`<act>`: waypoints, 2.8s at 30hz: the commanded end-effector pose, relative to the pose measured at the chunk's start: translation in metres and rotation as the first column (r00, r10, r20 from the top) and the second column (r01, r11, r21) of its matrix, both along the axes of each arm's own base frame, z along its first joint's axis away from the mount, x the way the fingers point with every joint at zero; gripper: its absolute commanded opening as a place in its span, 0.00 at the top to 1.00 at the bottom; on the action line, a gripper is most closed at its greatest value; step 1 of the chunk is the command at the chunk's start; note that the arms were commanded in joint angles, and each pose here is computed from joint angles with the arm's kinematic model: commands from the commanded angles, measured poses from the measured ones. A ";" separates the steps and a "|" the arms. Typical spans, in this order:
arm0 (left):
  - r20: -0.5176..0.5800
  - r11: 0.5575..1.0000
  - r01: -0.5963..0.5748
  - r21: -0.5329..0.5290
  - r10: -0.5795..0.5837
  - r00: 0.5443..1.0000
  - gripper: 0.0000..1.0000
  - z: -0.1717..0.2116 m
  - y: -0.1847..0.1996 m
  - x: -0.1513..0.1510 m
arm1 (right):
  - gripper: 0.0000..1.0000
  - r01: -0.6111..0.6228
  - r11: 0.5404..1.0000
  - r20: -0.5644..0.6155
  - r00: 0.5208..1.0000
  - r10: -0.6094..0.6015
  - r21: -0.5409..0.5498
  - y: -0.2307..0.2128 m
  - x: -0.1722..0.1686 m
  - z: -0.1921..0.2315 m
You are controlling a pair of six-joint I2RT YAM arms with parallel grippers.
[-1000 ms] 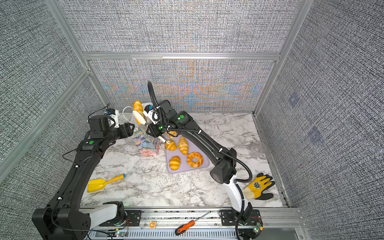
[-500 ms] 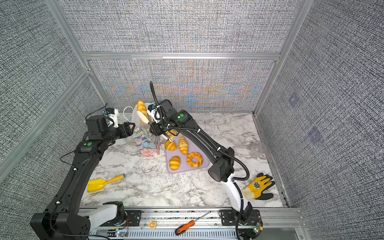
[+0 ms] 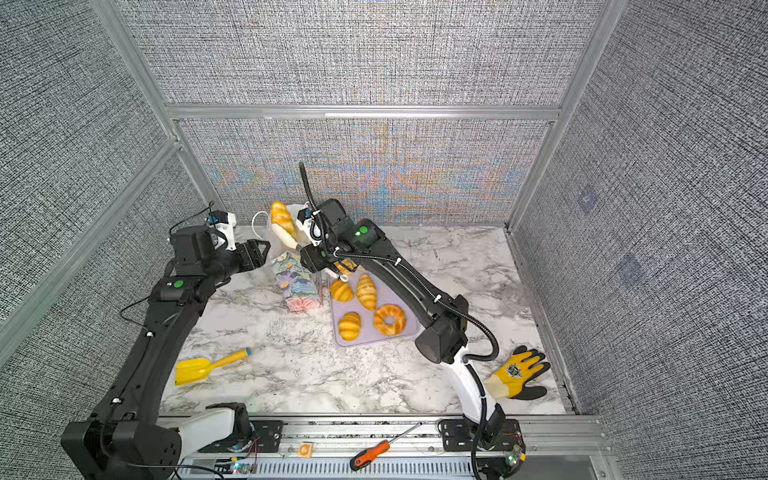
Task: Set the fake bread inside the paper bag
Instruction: 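Lower the croissant into the paper bag and open the tongs with the right gripper, then withdraw the tongs back over the tray while the left gripper draws back from the bag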
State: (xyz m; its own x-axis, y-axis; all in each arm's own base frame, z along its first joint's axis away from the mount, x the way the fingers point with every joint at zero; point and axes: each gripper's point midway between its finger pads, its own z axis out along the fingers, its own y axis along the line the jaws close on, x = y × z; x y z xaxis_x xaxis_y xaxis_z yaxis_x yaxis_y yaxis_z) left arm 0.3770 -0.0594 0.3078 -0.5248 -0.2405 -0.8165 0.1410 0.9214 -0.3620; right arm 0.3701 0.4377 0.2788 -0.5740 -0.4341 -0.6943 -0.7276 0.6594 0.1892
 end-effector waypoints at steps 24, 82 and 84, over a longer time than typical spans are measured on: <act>0.084 1.000 0.001 -0.007 0.000 0.996 0.21 0.031 0.000 0.022 | 0.36 0.048 0.999 0.034 0.998 -0.047 -0.022 -0.013 0.004 0.011; 0.209 0.996 0.020 0.089 -0.038 0.977 0.01 0.019 -0.038 -0.039 | 0.33 0.202 0.783 -0.021 0.964 -0.265 -0.588 -0.274 -0.099 -0.094; 0.213 0.995 0.028 0.097 -0.049 0.976 0.01 0.015 -0.042 -0.045 | 0.33 0.194 0.759 -0.063 0.953 -0.296 -0.622 -0.286 -0.103 -0.110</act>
State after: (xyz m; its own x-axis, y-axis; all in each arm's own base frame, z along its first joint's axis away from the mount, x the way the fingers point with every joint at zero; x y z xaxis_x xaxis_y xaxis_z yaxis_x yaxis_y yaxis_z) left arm 0.3317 -0.1041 0.3154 -0.3941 -0.1484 -0.9070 0.2541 0.9308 -0.2627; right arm 0.2752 0.1642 0.1821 -0.7558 -0.5832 -0.2977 -0.5390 0.8123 -0.2228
